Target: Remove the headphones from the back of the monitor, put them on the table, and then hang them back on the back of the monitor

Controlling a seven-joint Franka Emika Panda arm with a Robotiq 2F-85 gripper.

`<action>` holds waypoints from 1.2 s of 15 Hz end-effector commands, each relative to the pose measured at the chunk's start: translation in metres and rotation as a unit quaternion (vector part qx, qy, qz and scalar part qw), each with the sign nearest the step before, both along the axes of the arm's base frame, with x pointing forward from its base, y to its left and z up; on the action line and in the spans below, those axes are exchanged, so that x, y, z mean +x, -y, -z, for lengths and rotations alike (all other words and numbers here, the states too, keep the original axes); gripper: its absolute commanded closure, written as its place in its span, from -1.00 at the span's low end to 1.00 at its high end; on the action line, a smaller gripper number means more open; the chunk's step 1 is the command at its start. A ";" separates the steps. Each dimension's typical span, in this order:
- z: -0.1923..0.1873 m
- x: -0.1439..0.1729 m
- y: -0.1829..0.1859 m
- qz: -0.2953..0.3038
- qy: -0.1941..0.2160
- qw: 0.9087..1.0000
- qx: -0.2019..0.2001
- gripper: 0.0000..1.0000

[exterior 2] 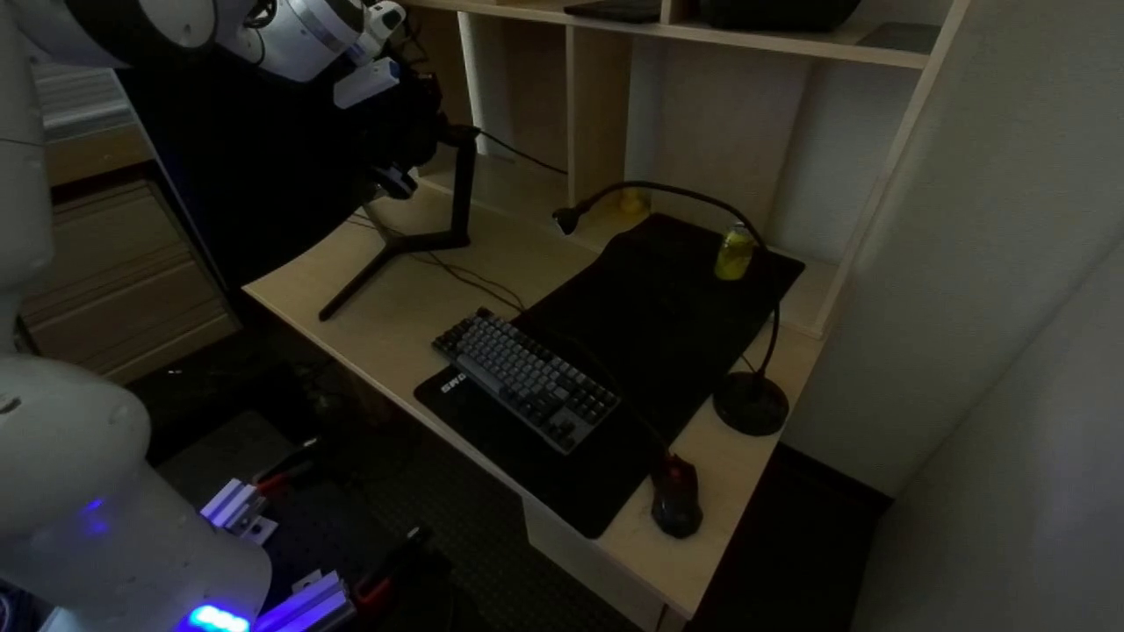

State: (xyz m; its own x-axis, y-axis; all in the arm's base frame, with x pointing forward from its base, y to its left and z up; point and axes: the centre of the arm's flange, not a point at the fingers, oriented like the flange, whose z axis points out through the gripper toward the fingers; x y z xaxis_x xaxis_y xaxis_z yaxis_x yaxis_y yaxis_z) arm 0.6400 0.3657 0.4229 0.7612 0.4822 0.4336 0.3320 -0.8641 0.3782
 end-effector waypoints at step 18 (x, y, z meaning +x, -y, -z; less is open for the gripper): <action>-0.124 -0.024 0.063 0.132 -0.142 0.977 0.093 -1.00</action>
